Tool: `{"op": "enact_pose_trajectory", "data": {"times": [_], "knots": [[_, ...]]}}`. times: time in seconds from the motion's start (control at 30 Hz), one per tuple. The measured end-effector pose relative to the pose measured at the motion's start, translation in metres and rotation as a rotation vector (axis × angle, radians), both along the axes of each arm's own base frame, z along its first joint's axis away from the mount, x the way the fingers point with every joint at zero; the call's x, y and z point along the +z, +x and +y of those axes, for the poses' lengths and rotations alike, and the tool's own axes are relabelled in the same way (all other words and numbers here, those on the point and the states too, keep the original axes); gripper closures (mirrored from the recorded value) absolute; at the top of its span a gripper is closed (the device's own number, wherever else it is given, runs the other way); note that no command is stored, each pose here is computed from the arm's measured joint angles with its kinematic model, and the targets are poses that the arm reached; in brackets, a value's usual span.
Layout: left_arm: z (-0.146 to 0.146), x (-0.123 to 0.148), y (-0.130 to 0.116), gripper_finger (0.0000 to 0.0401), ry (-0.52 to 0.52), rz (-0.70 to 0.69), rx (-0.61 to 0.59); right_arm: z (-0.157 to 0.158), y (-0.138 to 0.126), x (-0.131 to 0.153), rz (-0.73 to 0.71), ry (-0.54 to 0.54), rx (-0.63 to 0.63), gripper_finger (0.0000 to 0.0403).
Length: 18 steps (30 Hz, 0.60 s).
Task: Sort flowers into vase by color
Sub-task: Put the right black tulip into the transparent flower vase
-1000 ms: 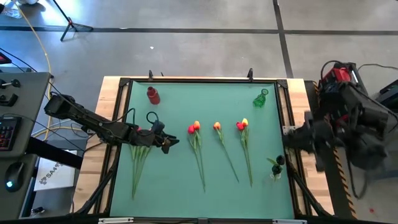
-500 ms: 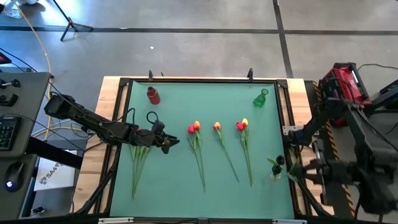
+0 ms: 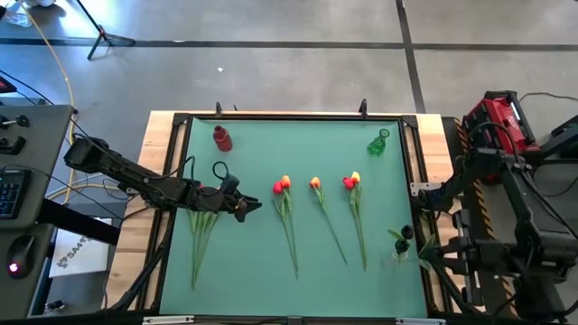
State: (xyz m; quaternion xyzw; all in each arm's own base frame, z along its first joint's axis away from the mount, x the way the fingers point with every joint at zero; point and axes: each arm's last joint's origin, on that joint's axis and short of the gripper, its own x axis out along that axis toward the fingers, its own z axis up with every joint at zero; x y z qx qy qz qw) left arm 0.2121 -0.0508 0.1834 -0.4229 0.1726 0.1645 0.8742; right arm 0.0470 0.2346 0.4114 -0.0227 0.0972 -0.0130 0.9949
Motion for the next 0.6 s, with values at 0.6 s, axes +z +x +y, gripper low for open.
{"op": "enact_pose_trajectory", "data": {"times": [0.6], "knots": [[0.001, 0.0, 0.0, 0.0249, 0.016, -0.004, 0.028, -0.005, 0.018, 0.0, 0.026, -0.1, -0.051, 0.0403]]}}
